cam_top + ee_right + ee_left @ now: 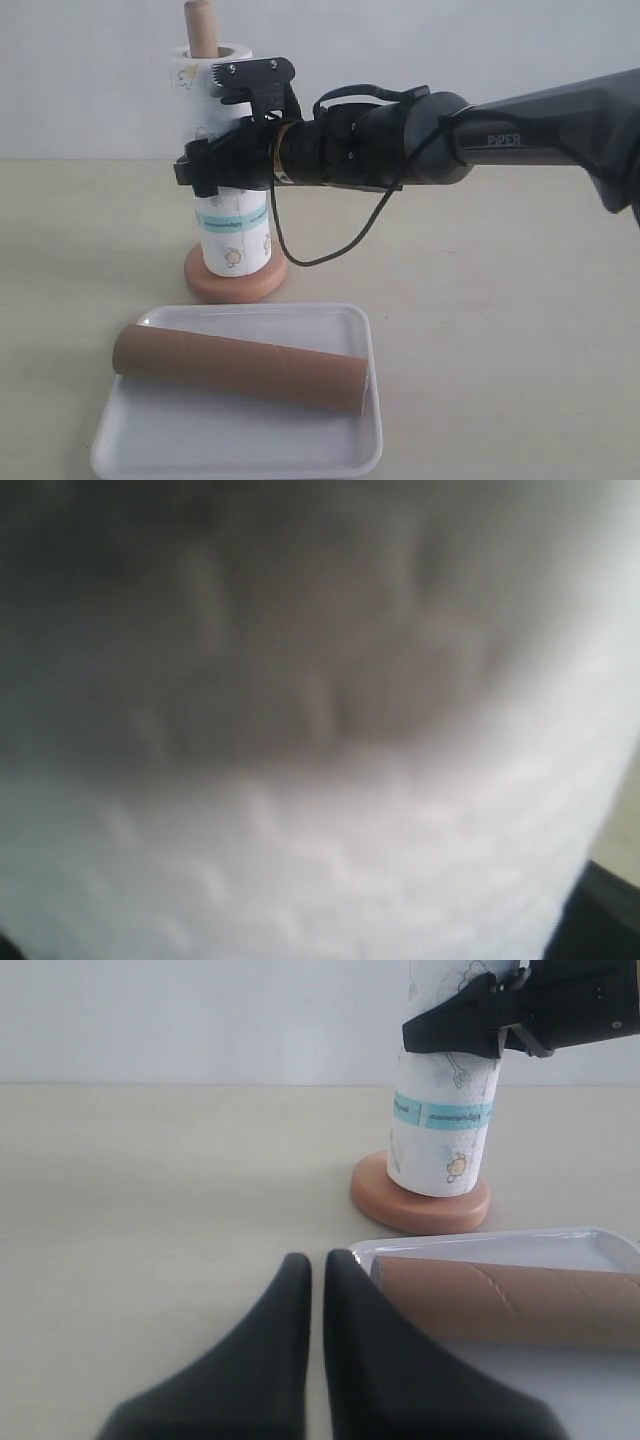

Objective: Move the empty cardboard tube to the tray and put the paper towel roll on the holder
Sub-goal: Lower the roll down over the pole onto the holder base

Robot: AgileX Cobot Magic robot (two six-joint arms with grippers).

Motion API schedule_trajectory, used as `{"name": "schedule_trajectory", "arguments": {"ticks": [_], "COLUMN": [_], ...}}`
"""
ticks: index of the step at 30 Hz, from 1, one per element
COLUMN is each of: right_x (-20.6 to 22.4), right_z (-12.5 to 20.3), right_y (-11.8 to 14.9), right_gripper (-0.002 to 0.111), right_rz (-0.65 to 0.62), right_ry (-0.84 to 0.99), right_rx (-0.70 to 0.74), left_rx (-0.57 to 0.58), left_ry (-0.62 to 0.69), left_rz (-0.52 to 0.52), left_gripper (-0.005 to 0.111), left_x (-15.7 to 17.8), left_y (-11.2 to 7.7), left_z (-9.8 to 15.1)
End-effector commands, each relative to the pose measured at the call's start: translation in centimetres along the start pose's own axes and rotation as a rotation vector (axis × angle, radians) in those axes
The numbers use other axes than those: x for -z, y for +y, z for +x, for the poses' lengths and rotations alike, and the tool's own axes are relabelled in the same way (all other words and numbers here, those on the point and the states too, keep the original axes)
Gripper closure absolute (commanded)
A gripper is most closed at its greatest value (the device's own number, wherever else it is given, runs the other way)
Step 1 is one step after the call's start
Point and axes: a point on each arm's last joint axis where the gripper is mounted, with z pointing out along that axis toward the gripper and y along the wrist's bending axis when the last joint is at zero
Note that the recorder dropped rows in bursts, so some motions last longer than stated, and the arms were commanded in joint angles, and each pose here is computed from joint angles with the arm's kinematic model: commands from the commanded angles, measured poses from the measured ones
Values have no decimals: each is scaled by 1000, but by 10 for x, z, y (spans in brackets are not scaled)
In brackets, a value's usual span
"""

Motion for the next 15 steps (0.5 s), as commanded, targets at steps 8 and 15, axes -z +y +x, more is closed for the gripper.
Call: {"name": "schedule_trajectory", "arguments": {"ticks": [8,15], "right_x": [5,5], "right_z": [-8,-9], "right_y": [-3,-3], "right_gripper": [30,3], "right_rz": [4,3], "right_ry": [-22,-22], "right_rx": [-47,-48], "left_rx": [5,5], "left_ry": [1,1], "left_rz": [6,6], "left_gripper": [103,103], "left_x": [0,0], "left_y": [0,0], "left_z": [1,1]}}
